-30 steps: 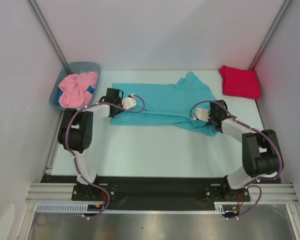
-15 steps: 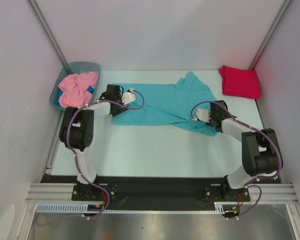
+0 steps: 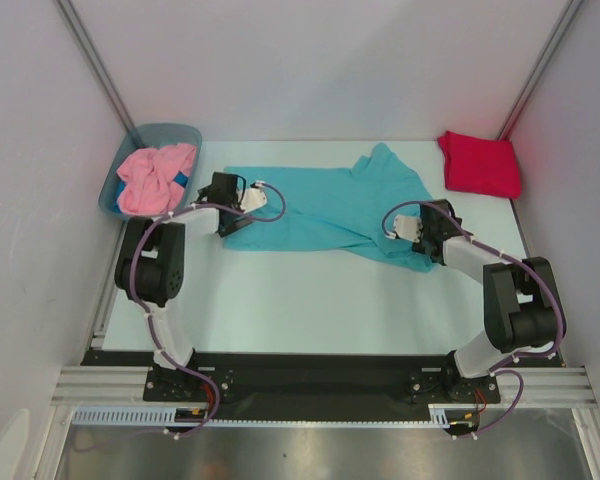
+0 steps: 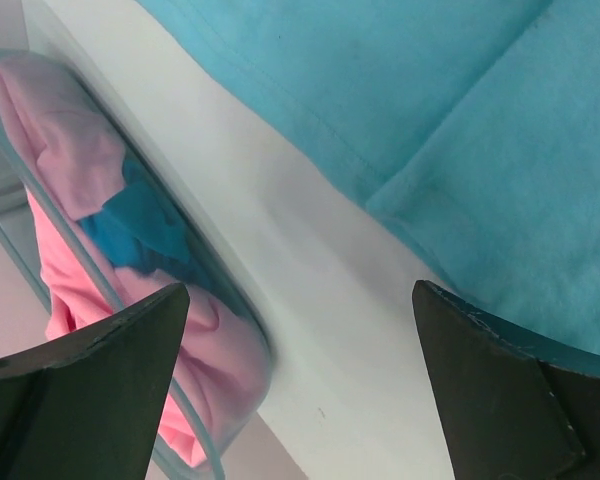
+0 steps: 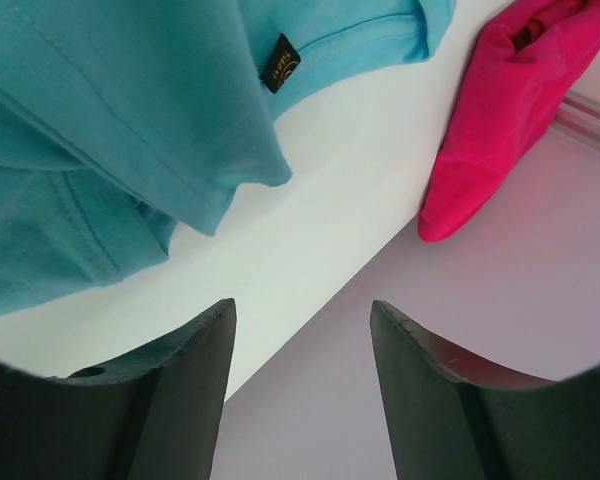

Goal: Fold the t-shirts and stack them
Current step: Fold the tshirt

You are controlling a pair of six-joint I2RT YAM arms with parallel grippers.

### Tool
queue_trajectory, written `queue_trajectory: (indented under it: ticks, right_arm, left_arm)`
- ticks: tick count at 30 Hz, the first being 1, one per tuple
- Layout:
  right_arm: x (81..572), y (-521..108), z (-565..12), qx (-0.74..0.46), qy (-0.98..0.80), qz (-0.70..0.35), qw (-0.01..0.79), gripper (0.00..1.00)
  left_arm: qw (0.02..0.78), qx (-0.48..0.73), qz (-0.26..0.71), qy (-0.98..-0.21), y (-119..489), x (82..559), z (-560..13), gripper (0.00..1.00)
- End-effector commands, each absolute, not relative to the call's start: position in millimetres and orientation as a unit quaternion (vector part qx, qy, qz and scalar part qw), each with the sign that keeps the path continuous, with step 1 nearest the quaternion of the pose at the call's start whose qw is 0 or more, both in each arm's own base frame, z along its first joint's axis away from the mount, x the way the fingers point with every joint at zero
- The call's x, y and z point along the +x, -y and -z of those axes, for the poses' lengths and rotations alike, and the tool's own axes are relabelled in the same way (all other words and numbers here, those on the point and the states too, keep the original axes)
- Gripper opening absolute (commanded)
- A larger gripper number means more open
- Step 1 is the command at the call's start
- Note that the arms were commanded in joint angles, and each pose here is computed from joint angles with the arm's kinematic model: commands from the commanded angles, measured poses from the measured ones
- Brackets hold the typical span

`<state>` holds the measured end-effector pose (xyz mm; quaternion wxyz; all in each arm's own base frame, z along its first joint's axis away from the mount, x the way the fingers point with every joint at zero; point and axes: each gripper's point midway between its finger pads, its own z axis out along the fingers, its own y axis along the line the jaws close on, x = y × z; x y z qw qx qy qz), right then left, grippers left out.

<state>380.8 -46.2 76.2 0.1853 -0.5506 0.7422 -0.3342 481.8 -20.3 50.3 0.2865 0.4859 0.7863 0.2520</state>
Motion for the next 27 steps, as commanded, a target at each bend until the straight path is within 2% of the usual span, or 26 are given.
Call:
queue_trajectory:
  ticks: [1,5,8,16,27]
  right_arm:
    - [400,49,-111,-0.523,-0.733,0.373,0.225,0.61]
    - [391,29,-123,-0.525,-0.743,0.342,0.236,0.60]
    - [366,-3,-118,-0.547,-0.750,0.286,0.238,0.58]
    - [308,-44,-83,-0.624,-0.721,0.218,0.206,0.54]
    - [325,-50,-90,-0.627,-0.713,0.236,0.210,0.52]
  left_arm:
    - [0.324,0.462,-0.265,-0.782,19,475,-95,1.00]
    - [0.363,0.465,-0.231,-0.774,33,463,-122,1.00]
    - [0.377,0.489,-0.205,-0.760,45,448,-132,1.00]
    - [0.365,0.579,-0.110,-0.720,77,414,-101,1.00]
    - [0.301,0.672,-0.043,-0.675,97,386,-54,1.00]
